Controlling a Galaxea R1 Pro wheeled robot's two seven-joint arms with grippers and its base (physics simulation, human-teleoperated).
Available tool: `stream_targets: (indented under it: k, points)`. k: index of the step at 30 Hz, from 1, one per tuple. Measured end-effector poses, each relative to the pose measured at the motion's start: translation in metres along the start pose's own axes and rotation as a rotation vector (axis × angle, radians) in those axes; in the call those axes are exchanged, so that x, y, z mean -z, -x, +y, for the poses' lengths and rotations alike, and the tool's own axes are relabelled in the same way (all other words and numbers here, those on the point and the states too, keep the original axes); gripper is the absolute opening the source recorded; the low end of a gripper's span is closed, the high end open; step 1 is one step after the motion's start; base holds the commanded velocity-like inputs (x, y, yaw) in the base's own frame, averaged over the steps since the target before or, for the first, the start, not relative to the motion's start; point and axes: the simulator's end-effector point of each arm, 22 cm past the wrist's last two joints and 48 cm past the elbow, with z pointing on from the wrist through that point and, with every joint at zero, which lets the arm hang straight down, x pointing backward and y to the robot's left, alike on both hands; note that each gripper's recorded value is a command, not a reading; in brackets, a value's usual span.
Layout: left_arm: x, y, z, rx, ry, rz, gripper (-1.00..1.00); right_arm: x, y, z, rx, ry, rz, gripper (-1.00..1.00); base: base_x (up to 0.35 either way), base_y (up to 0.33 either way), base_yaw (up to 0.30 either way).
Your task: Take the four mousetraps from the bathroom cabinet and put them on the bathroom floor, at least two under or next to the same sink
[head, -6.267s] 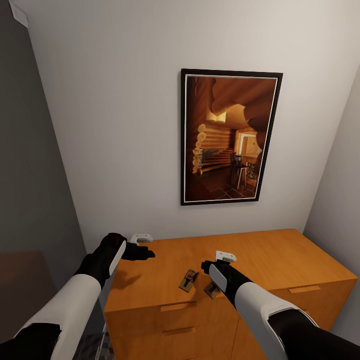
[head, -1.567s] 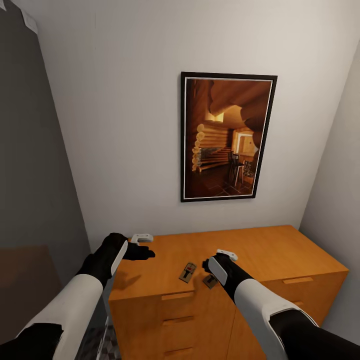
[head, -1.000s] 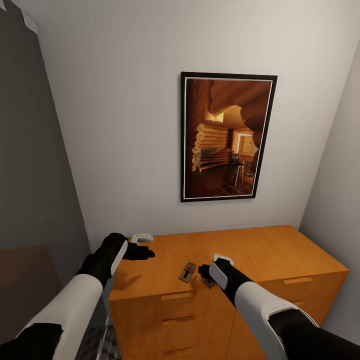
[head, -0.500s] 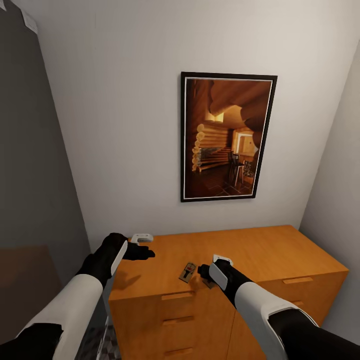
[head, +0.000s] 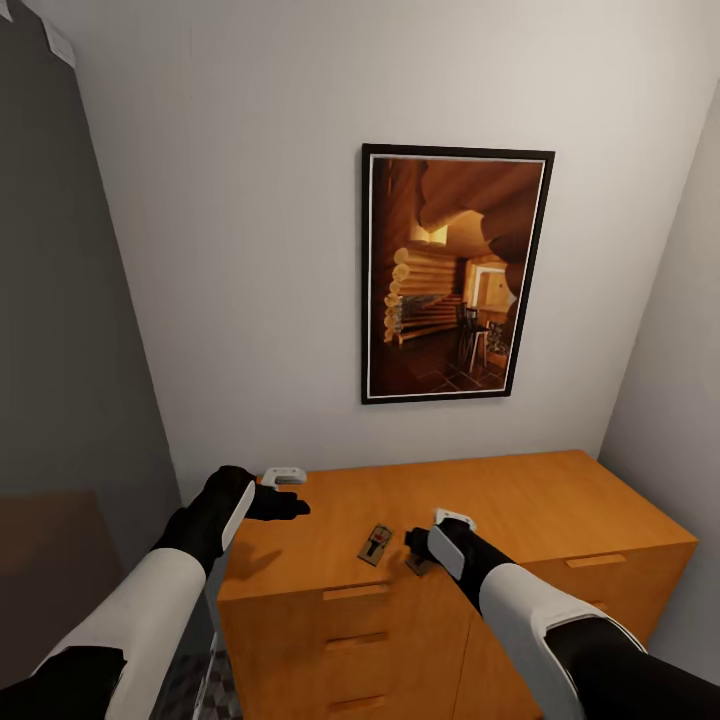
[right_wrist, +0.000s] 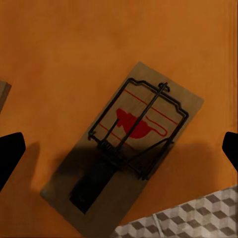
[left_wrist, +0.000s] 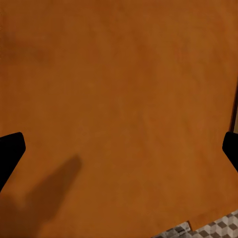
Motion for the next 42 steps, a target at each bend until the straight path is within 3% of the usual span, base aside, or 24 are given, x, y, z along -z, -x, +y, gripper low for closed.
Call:
stream_targets:
  k: [17,42]
  points:
    - [0.0,0.0,0.0,-0.001,0.0,0.0,1.0,-0.005,0.014,-0.043,-0.016,-0.052,-0.023,1.0,0.0,0.0,0.0]
    - [0.0,0.001,0.0,-0.002,0.0,-0.003,1.0,-0.004,0.018,-0.038,-0.019,-0.041,-0.043,1.0,0.0,0.0,0.0]
